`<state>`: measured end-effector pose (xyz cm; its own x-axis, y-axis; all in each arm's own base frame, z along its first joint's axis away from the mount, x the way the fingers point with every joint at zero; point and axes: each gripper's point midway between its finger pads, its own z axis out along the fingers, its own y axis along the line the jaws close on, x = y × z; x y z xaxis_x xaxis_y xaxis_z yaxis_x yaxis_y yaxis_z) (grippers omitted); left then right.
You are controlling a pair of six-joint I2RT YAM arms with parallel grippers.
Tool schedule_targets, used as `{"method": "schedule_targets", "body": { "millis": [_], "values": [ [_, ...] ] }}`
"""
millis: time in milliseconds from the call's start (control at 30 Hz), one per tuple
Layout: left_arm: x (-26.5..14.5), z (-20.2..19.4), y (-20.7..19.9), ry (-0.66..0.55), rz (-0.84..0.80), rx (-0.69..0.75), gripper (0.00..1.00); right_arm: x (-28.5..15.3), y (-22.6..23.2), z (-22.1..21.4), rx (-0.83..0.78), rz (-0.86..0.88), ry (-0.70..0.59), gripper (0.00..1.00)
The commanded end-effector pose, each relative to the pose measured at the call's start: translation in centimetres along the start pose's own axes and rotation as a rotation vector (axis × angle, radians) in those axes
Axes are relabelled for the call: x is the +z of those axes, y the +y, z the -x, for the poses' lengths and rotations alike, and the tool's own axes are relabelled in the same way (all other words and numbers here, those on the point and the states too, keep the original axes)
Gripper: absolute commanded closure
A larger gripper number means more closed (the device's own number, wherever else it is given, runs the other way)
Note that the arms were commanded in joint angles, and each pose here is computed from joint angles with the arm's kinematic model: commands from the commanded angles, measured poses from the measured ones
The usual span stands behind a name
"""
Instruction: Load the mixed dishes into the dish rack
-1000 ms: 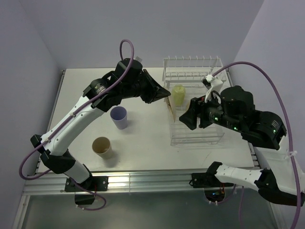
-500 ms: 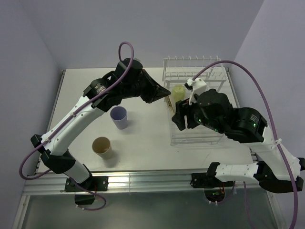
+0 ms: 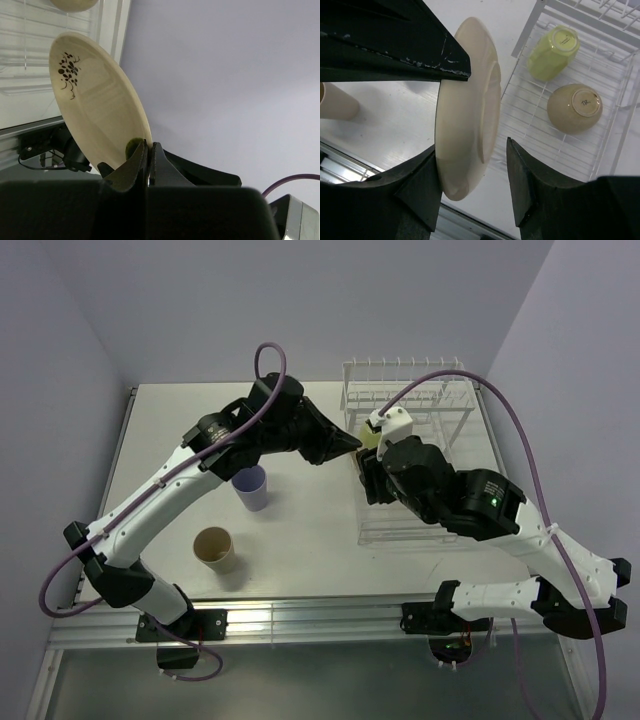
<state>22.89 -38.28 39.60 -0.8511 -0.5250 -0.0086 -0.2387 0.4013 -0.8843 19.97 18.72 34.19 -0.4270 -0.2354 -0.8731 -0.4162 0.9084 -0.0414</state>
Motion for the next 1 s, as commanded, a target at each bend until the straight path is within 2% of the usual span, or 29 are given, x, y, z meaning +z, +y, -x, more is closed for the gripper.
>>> {"method": "schedule_targets", "body": {
  "millis": [0,100,167,200,233,300,333,367,400,467,500,567,633,667,733,867,967],
  "values": [
    [-3.0,-1.3,-2.7,0.046,-0.127,-0.022,1.00,0.2,-0.6,1.8,0.021,-0.046,-0.087,0.46],
    [-3.1,-1.4,-2.8,0.055,-0.135,-0.023,1.00,0.4,-0.2,1.5,0.036,-0.027,-0.093,0.51],
    [-3.0,-1.5,-3.0,0.062,-0.143,-0.020,1.00,0.5,-0.1,1.3,0.038,-0.022,-0.091,0.61],
    [-2.9,-1.6,-3.0,0.067,-0.143,-0.020,1.00,0.5,-0.1,1.1,0.037,-0.026,-0.084,0.68],
    [-2.9,-1.6,-3.1,0.069,-0.148,-0.017,1.00,0.5,-0.1,1.2,0.038,-0.027,-0.082,0.84],
    [-2.8,-1.8,-3.1,0.077,-0.154,-0.015,1.00,0.5,0.1,1.1,0.039,-0.024,-0.077,0.97],
    [-3.0,-1.8,-3.2,0.078,-0.160,-0.011,1.00,0.3,0.0,1.3,0.047,-0.023,-0.084,1.00],
    [-2.9,-1.8,-3.2,0.076,-0.164,-0.004,1.00,0.3,0.0,1.2,0.056,-0.023,-0.084,1.00],
    [-3.0,-1.7,-3.3,0.071,-0.165,0.000,0.95,0.1,0.1,1.3,0.065,-0.019,-0.088,1.00],
    [-3.1,-1.5,-3.2,0.067,-0.166,0.009,0.81,0.1,0.1,1.3,0.075,-0.017,-0.083,1.00],
    [-3.0,-1.5,-3.1,0.065,-0.167,0.009,0.65,0.1,0.1,1.0,0.070,-0.022,-0.073,1.00],
    [-3.7,-1.1,-3.6,0.059,-0.199,0.021,0.46,0.0,0.0,0.8,0.072,-0.030,-0.061,1.00],
    [-5.0,-0.2,-4.5,0.008,-0.222,0.043,0.35,-0.1,-0.2,0.7,0.069,-0.044,-0.060,1.00],
    [-5.5,0.7,-4.6,-0.030,-0.223,0.077,0.22,-0.1,-0.5,0.5,0.067,-0.053,-0.052,1.00],
    [-7.9,2.3,-5.4,-0.122,-0.228,0.136,0.18,-0.3,-1.0,0.7,0.073,-0.079,-0.056,1.00],
    [-12.1,5.1,-5.2,-0.279,-0.186,0.208,0.20,-0.3,-2.1,1.9,0.070,-0.159,-0.079,1.00],
    [-13.2,6.3,-4.2,-0.352,-0.166,0.241,0.22,-0.8,-3.5,4.1,0.072,-0.253,-0.130,1.00]
  ]
}}
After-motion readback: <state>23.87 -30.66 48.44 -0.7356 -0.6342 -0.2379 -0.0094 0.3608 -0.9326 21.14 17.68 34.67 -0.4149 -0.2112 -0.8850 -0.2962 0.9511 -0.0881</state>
